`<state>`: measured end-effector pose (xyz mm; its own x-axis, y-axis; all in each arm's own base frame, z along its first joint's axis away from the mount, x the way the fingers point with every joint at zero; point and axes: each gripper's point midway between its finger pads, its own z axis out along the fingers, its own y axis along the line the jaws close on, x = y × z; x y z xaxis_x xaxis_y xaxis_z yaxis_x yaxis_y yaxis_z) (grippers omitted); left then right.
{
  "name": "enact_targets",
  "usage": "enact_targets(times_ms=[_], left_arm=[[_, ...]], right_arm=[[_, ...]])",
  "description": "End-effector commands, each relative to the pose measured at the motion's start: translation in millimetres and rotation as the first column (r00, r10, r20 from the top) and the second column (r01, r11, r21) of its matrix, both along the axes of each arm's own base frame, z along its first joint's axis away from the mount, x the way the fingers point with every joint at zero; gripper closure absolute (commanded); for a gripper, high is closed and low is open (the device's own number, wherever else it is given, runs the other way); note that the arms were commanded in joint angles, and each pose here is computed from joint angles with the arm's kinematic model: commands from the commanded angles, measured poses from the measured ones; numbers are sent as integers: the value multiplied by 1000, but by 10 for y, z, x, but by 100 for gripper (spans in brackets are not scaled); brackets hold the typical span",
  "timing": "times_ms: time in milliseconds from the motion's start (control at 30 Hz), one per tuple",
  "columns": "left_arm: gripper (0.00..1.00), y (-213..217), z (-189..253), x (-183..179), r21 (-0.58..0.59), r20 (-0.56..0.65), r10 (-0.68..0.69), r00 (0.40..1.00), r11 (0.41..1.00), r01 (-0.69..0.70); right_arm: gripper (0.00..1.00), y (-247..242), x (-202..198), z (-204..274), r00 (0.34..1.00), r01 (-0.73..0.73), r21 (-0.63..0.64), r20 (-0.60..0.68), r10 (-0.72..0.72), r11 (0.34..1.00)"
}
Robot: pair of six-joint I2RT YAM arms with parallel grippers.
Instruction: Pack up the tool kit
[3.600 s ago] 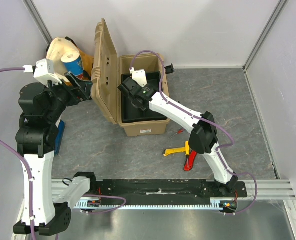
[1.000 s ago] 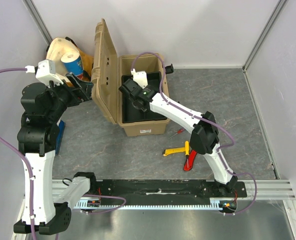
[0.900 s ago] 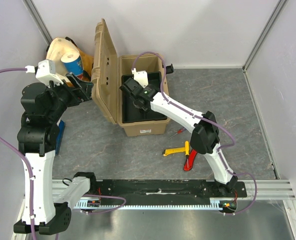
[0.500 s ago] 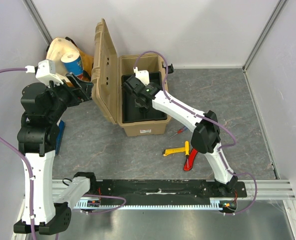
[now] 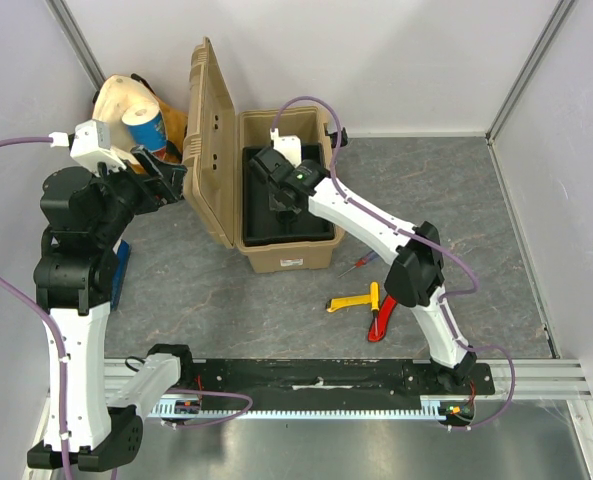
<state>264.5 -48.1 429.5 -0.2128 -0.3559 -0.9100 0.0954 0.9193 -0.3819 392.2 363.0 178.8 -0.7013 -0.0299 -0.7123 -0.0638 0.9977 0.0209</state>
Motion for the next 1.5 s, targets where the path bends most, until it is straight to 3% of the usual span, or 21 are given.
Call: enact_targets(times_ms=[0, 967, 1467], left_arm=[[18, 14, 91, -13, 25, 44, -1, 999, 1000, -1], [18, 25, 52, 19, 29, 32, 5, 999, 1000, -6], [18, 15, 49, 28, 25, 30, 1, 1000, 1000, -2]], right_arm=[[100, 35, 21, 1047, 986, 4, 219, 163, -41, 976], [100, 70, 86, 48, 1000, -4, 35, 26, 3, 999], [100, -4, 105, 177, 997, 21, -14, 79, -19, 1000]])
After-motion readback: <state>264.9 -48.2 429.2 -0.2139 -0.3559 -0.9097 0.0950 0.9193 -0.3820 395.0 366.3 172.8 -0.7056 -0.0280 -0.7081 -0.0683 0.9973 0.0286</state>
